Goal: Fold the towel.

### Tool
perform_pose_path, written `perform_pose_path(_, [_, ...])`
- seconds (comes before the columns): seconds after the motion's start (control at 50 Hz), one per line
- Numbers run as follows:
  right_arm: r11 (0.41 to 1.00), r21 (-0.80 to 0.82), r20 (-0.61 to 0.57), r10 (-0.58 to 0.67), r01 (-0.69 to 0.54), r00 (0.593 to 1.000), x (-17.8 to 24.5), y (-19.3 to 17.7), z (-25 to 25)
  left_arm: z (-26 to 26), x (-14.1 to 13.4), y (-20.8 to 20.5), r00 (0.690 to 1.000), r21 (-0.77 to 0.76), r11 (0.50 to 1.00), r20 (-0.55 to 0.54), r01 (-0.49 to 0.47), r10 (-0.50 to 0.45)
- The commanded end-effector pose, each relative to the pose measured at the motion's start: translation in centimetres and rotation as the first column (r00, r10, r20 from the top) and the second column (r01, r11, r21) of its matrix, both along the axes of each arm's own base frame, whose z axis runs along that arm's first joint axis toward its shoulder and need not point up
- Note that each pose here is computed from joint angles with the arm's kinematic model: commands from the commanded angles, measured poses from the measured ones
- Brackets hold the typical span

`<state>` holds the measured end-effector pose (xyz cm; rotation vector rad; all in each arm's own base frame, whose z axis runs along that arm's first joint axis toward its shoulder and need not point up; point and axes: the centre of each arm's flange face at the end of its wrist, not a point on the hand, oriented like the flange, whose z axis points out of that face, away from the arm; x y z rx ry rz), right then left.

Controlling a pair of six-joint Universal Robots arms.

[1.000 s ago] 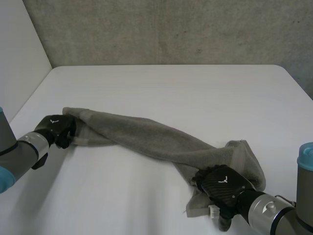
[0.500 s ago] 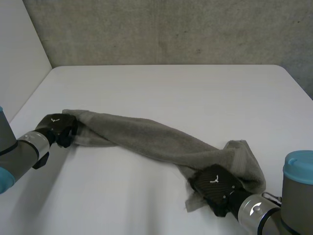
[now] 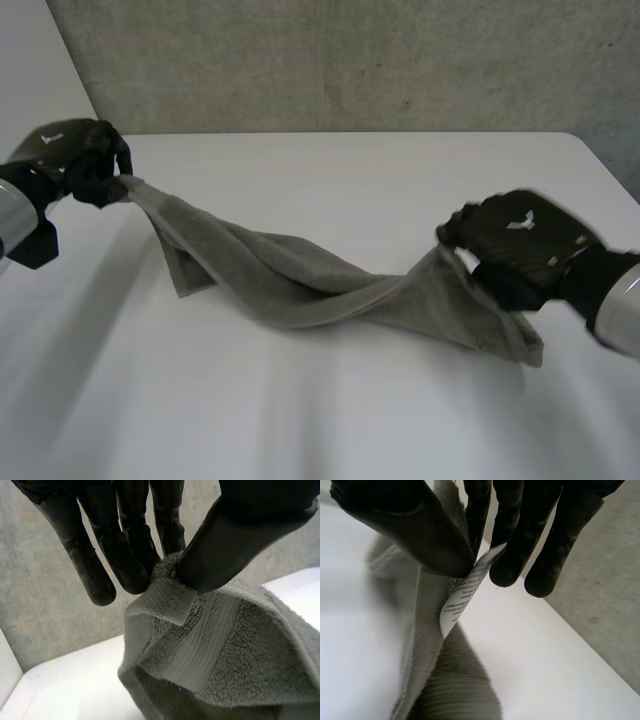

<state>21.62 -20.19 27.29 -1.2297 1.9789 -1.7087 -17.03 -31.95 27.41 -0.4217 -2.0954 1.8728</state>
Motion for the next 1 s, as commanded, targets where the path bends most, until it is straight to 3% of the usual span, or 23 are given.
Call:
perform_pose_path(0.02, [0.992, 0.042, 0.104, -0.121, 0.117, 0.987, -2.1, -2.7, 2.4, 1.1, 0.5, 0.8, 1.0, -0.003, 1.0, -0.011, 0.001, -0.001])
perform_pose_path(0.16, [0.966, 0.211, 0.048, -0.164, 0.15, 0.985, -2.6, -6.0, -2.1, -1.3, 0.7, 0.6, 1.0, 0.077, 0.997, -0.006, -0.003, 0.003])
perform_pose_path(0.32, [0.923, 0.353, -0.068, -0.135, 0.15, 0.989, -2.5, -6.2, -6.6, -6.5, 0.6, -0.2, 1.0, 0.245, 0.969, 0.001, 0.0, 0.0])
perform_pose_path(0.44, [0.911, 0.383, -0.045, -0.147, 0.153, 0.988, -2.2, -5.8, -7.2, -8.6, 0.3, -0.3, 1.0, 0.306, 0.952, -0.001, 0.009, -0.009])
perform_pose_path(0.58, [0.952, 0.288, 0.098, -0.14, 0.107, 0.985, 0.1, -3.5, -4.7, -8.6, 0.3, -0.5, 1.0, 0.302, 0.953, -0.002, 0.011, -0.01])
perform_pose_path(0.72, [0.969, 0.194, 0.171, -0.186, 0.152, 0.968, 1.3, -3.5, -3.9, -8.4, 0.2, -0.4, 1.0, 0.298, 0.955, -0.004, 0.013, -0.013])
perform_pose_path(0.86, [0.981, 0.116, 0.171, -0.173, 0.155, 0.97, 3.8, -2.3, -3.2, -8.3, 0.1, -0.2, 1.0, 0.299, 0.954, -0.008, 0.014, -0.012])
perform_pose_path(1.0, [0.98, 0.145, 0.092, -0.149, 0.135, 0.985, 6.4, -2.3, -5.9, -8.1, 0.3, -0.2, 1.0, 0.297, 0.955, -0.007, 0.008, -0.006])
